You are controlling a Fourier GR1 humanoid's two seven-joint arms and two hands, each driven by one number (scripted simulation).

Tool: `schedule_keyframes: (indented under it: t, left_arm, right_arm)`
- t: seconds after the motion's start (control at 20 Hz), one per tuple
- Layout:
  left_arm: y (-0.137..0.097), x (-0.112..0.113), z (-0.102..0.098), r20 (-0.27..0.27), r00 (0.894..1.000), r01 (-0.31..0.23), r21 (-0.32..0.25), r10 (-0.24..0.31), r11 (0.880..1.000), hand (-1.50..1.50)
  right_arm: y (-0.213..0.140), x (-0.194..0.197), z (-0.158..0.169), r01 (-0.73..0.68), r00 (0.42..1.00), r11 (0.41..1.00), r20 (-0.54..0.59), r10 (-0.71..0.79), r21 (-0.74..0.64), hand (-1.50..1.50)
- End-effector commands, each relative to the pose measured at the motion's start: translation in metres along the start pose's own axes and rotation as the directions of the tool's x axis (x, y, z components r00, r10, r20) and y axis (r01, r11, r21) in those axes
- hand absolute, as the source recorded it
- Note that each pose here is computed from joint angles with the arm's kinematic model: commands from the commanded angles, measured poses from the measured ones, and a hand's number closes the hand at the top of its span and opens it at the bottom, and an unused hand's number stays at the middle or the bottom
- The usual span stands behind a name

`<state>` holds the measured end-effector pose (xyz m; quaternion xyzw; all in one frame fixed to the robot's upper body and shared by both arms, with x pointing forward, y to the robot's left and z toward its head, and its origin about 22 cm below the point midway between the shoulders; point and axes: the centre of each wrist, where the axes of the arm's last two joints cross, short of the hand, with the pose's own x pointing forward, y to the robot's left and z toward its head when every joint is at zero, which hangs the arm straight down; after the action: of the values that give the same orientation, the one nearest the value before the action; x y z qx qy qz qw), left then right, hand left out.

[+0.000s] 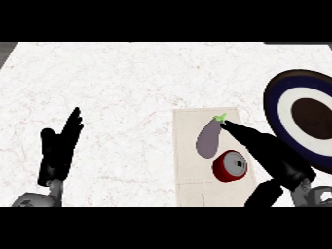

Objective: Pick the can from the placemat and place it in the plate

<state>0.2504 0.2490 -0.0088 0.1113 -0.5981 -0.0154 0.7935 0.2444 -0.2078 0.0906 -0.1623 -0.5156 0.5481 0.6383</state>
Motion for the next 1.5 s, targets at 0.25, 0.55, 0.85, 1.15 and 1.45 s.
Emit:
schedule_keyframes:
  t: [0.25,0.55,0.85,1.15,1.45]
  left_arm:
    - [0.012,-0.001,-0.002,0.008,1.0,-0.005,0.009,0.005,1.0,0.0]
    - [-0.001,-0.017,0.001,-0.007,1.0,0.004,0.019,-0.004,1.0,0.0]
    - [-0.019,-0.003,-0.011,-0.01,1.0,0.003,-0.002,-0.003,1.0,0.0]
    - [0.013,-0.005,-0.013,-0.005,1.0,0.007,0.001,-0.007,1.0,0.0]
    - [-0.005,0.0,0.001,0.003,1.0,-0.005,0.014,0.005,1.0,0.0]
  right_arm:
    - [0.011,0.012,-0.01,-0.008,1.0,1.0,0.002,0.008,0.025,-1.5]
    - [0.017,0.012,-0.024,-0.014,1.0,0.999,-0.018,0.015,0.051,-1.5]
    - [0.016,-0.014,-0.047,-0.078,0.997,0.995,0.016,0.077,0.057,1.5]
    - [0.026,-0.022,-0.042,-0.104,0.993,0.994,0.056,0.106,-0.033,1.5]
    - [0.033,-0.01,-0.058,-0.194,0.98,0.962,-0.084,0.181,-0.193,1.5]
